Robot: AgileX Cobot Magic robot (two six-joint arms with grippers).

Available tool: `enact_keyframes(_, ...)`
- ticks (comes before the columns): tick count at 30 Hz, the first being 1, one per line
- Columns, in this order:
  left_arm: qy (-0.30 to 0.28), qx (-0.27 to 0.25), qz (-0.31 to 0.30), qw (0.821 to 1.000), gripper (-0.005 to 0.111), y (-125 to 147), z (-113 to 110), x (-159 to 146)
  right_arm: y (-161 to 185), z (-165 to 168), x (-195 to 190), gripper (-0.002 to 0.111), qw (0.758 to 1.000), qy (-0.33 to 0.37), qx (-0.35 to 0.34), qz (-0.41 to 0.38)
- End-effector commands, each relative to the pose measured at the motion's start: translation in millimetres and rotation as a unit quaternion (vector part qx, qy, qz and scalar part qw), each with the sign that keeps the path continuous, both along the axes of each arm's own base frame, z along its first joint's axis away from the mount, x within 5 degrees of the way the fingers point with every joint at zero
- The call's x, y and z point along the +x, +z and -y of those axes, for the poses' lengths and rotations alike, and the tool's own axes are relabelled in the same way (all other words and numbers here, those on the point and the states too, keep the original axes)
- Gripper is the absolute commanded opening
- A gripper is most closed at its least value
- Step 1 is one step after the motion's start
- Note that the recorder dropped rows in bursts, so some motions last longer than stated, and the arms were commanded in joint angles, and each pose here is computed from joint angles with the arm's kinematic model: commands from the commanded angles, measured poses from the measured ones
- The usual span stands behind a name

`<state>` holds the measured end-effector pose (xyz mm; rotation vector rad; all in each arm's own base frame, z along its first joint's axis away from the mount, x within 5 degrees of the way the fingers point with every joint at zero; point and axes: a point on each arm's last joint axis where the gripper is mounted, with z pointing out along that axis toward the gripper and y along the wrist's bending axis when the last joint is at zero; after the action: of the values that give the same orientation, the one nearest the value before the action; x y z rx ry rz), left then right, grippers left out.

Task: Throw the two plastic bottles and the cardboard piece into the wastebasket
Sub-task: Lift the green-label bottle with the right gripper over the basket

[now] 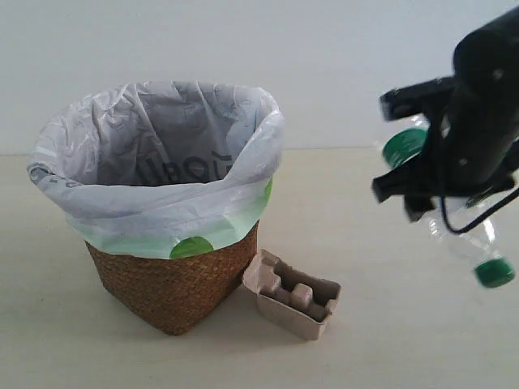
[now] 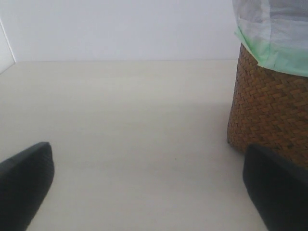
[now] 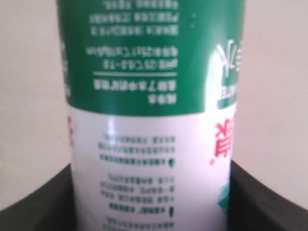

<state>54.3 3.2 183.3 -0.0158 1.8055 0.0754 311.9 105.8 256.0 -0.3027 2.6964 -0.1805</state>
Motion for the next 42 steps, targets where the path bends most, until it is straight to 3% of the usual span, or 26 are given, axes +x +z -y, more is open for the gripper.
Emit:
enact_keyframes(1, -0.003, -0.005, 0.008, 1.000, 0.108, 2, 0, 0, 55, 54, -8, 0.000, 0.992, -0.094, -0.052, 0.063)
enact_keyframes(6, -0.003, -0.005, 0.008, 1.000, 0.108, 2, 0, 0, 84, 94, -19, 0.000, 0.981, -0.149, -0.063, 0.111)
enact_keyframes(9, -0.003, -0.005, 0.008, 1.000, 0.108, 2, 0, 0, 85, 91, -19, 0.000, 0.983, -0.135, -0.049, 0.114)
enact_keyframes(11, -0.003, -0.005, 0.008, 1.000, 0.108, 2, 0, 0, 83, 75, -17, 0.000, 0.988, -0.105, 0.002, 0.116)
enact_keyframes(14, -0.003, -0.005, 0.008, 1.000, 0.108, 2, 0, 0, 91, 33, -16, 0.000, 0.984, -0.016, 0.131, 0.123)
enact_keyframes(16, -0.003, -0.005, 0.008, 1.000, 0.108, 2, 0, 0, 108, -2, -23, 0.000, 0.962, 0.060, 0.243, 0.113)
enact_keyframes(18, -0.003, -0.005, 0.008, 1.000, 0.108, 2, 0, 0, 135, -34, -36, 0.000, 0.922, 0.154, 0.335, 0.114)
enact_keyframes(21, -0.003, -0.005, 0.008, 1.000, 0.108, 2, 0, 0, 172, -56, -51, 0.000, 0.874, 0.224, 0.411, 0.127)
enact_keyframes(24, -0.003, -0.005, 0.008, 1.000, 0.108, 2, 0, 0, 194, -59, -55, 0.000, 0.859, 0.239, 0.426, 0.151)
enact_keyframes(26, -0.003, -0.005, 0.008, 1.000, 0.108, 2, 0, 0, 192, -55, -53, 0.000, 0.871, 0.228, 0.409, 0.151)
enact_keyframes(28, -0.003, -0.005, 0.008, 1.000, 0.108, 2, 0, 0, 185, -46, -48, 0.000, 0.897, 0.193, 0.369, 0.149)
enact_keyframes(29, -0.003, -0.005, 0.008, 1.000, 0.108, 2, 0, 0, 177, -36, -42, 0.000, 0.926, 0.160, 0.306, 0.153)
enact_keyframes(31, -0.003, -0.005, 0.008, 1.000, 0.108, 2, 0, 0, 168, -16, -33, 0.000, 0.961, 0.082, 0.212, 0.159)
enact_keyframes(33, -0.003, -0.005, 0.008, 1.000, 0.108, 2, 0, 0, 163, 9, -27, 0.000, 0.981, -0.002, 0.096, 0.171)
enact_keyframes(35, -0.003, -0.005, 0.008, 1.000, 0.108, 2, 0, 0, 162, 36, -25, 0.000, 0.978, -0.089, -0.034, 0.184)
enact_keyframes(37, -0.003, -0.005, 0.008, 1.000, 0.108, 2, 0, 0, 164, 48, -23, 0.000, 0.968, -0.117, -0.109, 0.193)
enact_keyframes(42, -0.003, -0.005, 0.008, 1.000, 0.108, 2, 0, 0, 162, 47, -21, 0.000, 0.968, -0.124, -0.107, 0.193)
